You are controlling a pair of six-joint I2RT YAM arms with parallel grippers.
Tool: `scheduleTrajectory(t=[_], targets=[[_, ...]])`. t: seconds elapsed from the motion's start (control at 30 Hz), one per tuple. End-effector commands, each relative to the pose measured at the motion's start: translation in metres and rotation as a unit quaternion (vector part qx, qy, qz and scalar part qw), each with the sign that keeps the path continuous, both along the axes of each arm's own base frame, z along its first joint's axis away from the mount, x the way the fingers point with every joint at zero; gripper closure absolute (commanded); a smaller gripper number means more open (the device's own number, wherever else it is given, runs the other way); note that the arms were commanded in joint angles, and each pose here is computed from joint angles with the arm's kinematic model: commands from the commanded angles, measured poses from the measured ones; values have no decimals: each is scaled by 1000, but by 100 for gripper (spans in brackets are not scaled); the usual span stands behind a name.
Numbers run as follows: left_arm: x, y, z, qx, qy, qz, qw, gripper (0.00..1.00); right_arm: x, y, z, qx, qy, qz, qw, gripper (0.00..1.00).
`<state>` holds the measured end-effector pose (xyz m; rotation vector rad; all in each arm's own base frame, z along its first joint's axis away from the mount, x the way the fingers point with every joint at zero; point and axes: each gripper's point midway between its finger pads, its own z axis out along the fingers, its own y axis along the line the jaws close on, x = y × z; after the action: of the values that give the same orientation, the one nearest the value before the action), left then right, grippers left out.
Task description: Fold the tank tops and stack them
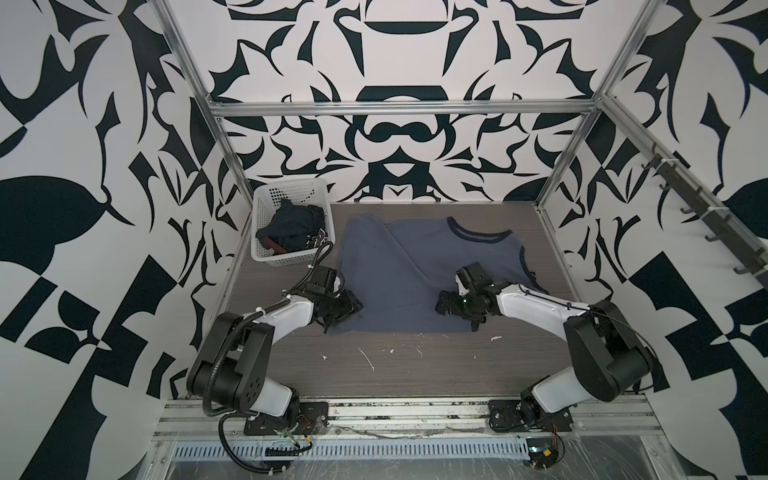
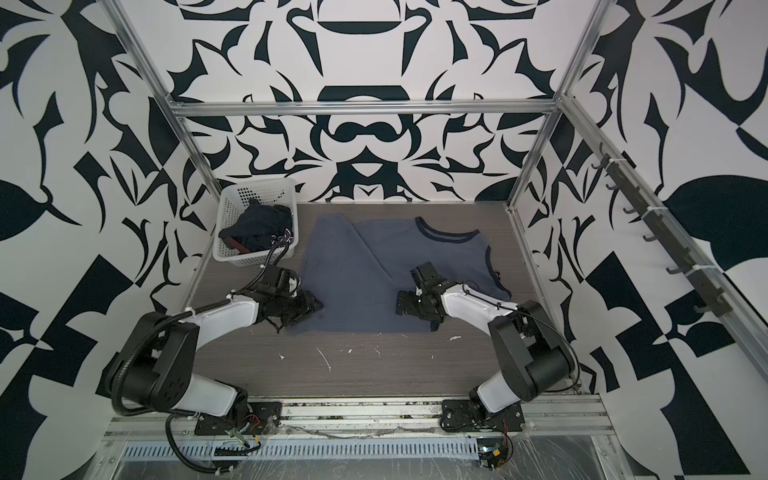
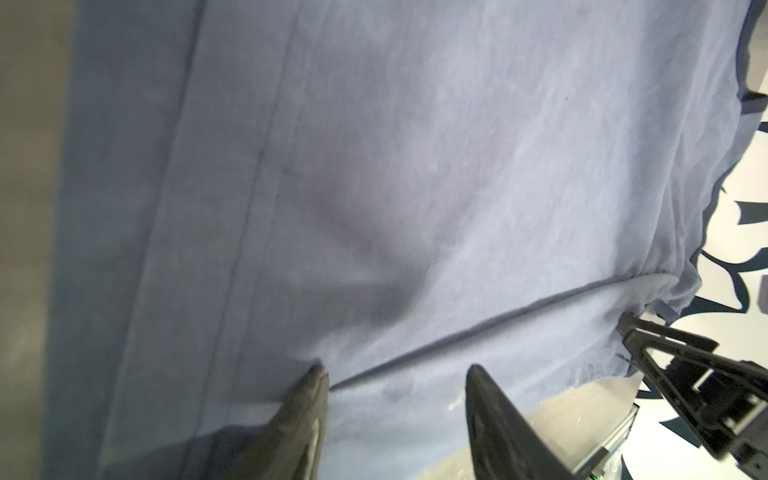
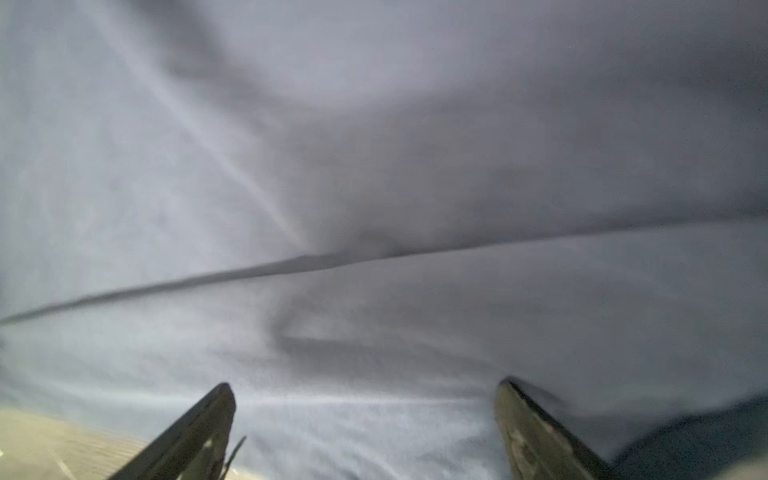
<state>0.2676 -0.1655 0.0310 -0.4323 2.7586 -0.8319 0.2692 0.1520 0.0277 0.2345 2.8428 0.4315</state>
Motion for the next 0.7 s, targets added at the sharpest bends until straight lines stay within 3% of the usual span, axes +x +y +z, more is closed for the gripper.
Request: scheduleTrajectory(t=[0.0,0.13,0.27,0.5,0.67], targets=[[-48,24,-31,49,77,35,995,43,-61,-55,-27,-81,104,-72,989,0],[-70,21,-32,50,74,41,995,42,-66,-78,-12,-74,82,-119,987,0],[-61,17,-2,30,10,51,998,39,-49,-91,23,-71,24,-130,989,0],[19,0,90,55,-133,22,989,31,13,-107,104,-58,-101,-131,984,0],[83,-12,105,98,-136,12,986,30,60,-119,133,-40,-135,-141,980,0]])
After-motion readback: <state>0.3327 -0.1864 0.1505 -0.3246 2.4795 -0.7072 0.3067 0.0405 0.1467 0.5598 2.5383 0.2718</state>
